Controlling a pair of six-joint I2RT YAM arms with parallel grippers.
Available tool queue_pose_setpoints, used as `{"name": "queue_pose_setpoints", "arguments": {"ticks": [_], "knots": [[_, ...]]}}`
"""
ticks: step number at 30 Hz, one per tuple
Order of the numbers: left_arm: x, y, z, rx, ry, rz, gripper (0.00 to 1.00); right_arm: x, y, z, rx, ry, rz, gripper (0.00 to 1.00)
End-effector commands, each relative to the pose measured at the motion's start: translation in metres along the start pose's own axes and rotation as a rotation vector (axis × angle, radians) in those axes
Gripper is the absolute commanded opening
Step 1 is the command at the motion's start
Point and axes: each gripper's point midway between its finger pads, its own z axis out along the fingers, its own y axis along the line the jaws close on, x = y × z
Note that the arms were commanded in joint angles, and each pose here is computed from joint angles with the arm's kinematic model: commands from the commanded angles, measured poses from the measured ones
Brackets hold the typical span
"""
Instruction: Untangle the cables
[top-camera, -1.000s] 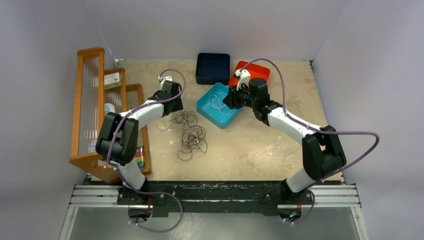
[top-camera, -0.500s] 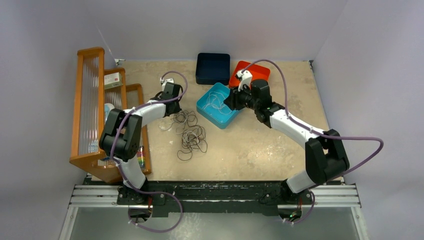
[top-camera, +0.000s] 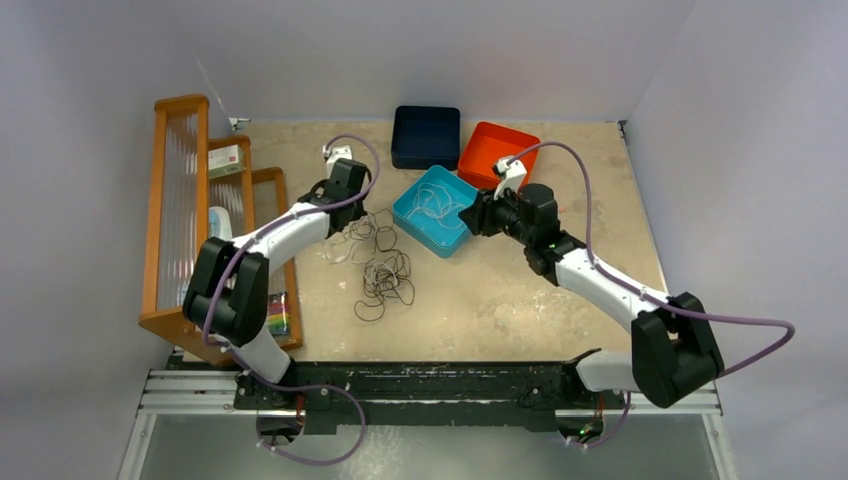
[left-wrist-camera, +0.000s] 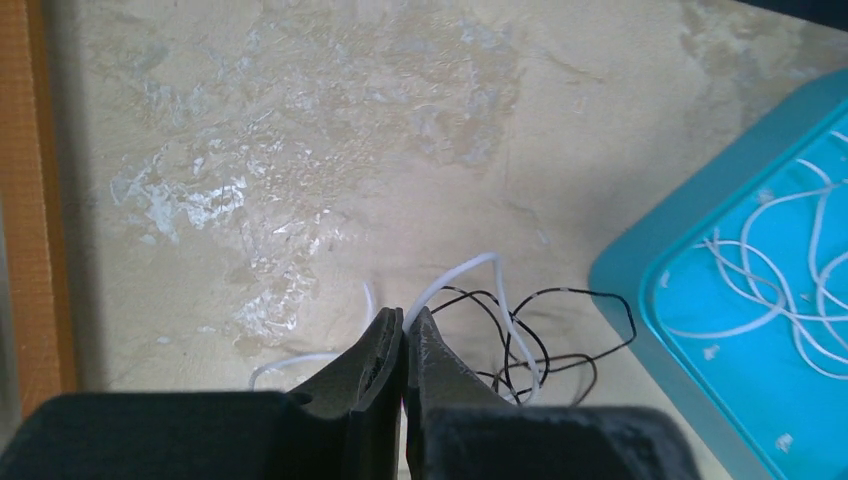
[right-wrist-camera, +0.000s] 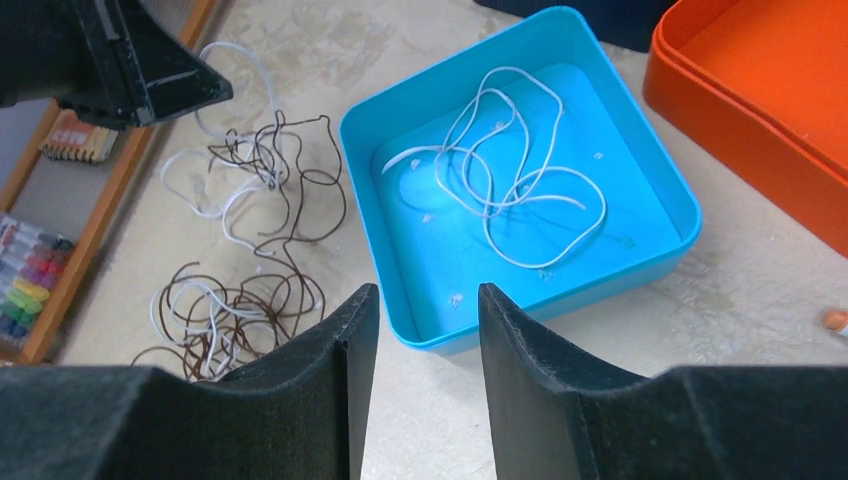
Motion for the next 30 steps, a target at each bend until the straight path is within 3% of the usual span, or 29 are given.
{"name": "queue_pose_setpoints", "arguments": {"ticks": [1,17,24,30], "knots": [[-0.045,-0.003,-0.034,0.0,-0.116,-0.013,0.0,-0.044,0.005,-0.009,0.015,-0.168,0.002,0.44],[-0.07,-0.007,-0.078,0.084,-0.18,-0.022,0.0,-0.064,0.014,-0.03,-0.009,-0.299,0.024,0.47],[-0.079,-0.018,-0.098,0.174,-0.199,-0.014,0.0,-0.079,0.007,-0.039,0.042,-0.367,0.044,0.64],[-0.091,-0.022,-0.117,0.235,-0.24,0.009,0.0,-0.089,0.011,-0.044,0.022,-0.421,0.031,0.67]]}}
